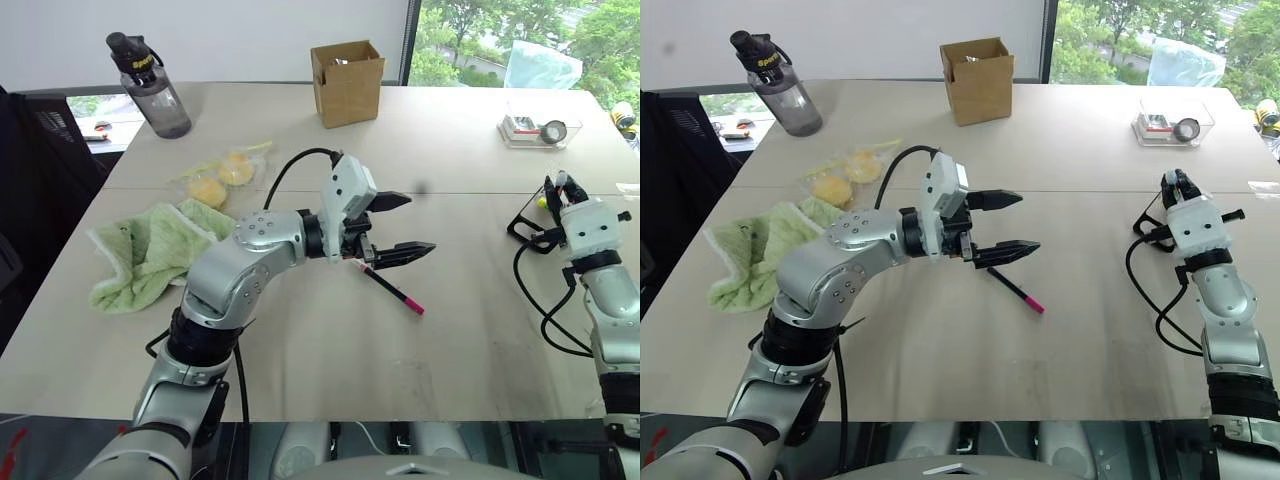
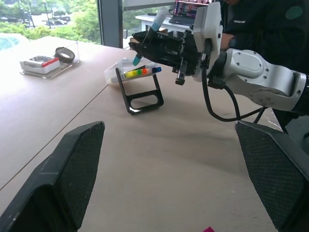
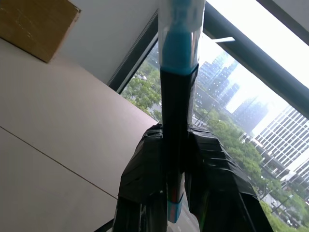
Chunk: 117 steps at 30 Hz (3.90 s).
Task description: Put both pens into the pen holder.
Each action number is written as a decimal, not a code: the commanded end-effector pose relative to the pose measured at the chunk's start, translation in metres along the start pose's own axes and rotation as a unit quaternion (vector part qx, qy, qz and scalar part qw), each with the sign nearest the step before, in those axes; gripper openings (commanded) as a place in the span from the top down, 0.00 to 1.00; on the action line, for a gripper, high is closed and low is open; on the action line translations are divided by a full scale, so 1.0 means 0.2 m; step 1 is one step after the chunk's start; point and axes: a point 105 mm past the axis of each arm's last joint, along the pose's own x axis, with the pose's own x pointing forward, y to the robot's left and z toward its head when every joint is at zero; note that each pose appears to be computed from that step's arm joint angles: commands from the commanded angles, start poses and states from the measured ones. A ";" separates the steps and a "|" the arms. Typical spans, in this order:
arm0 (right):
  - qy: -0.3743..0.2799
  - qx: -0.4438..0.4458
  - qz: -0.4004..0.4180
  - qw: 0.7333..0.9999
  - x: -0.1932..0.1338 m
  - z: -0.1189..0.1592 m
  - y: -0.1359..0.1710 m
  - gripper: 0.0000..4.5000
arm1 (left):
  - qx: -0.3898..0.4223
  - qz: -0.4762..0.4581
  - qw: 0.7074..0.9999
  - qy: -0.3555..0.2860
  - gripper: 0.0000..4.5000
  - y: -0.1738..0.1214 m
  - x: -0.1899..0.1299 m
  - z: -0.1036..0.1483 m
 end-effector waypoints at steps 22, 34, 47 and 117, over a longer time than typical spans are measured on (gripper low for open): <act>-0.004 0.211 0.243 0.947 -0.07 0.34 0.22 0.02 | -0.041 0.067 0.995 0.064 0.00 0.08 -0.28 -0.21; 0.088 0.255 0.442 0.855 -0.40 0.34 0.63 0.02 | -0.127 0.122 0.976 0.125 0.00 -0.06 -0.53 -0.53; 0.124 0.272 0.487 0.821 -0.51 0.31 0.69 0.02 | -0.063 0.020 0.993 0.093 0.00 -0.03 -0.42 -0.47; 0.034 0.616 0.339 0.710 -0.25 0.68 0.52 0.98 | -0.190 -0.223 0.956 -0.024 1.00 0.07 -0.01 -0.30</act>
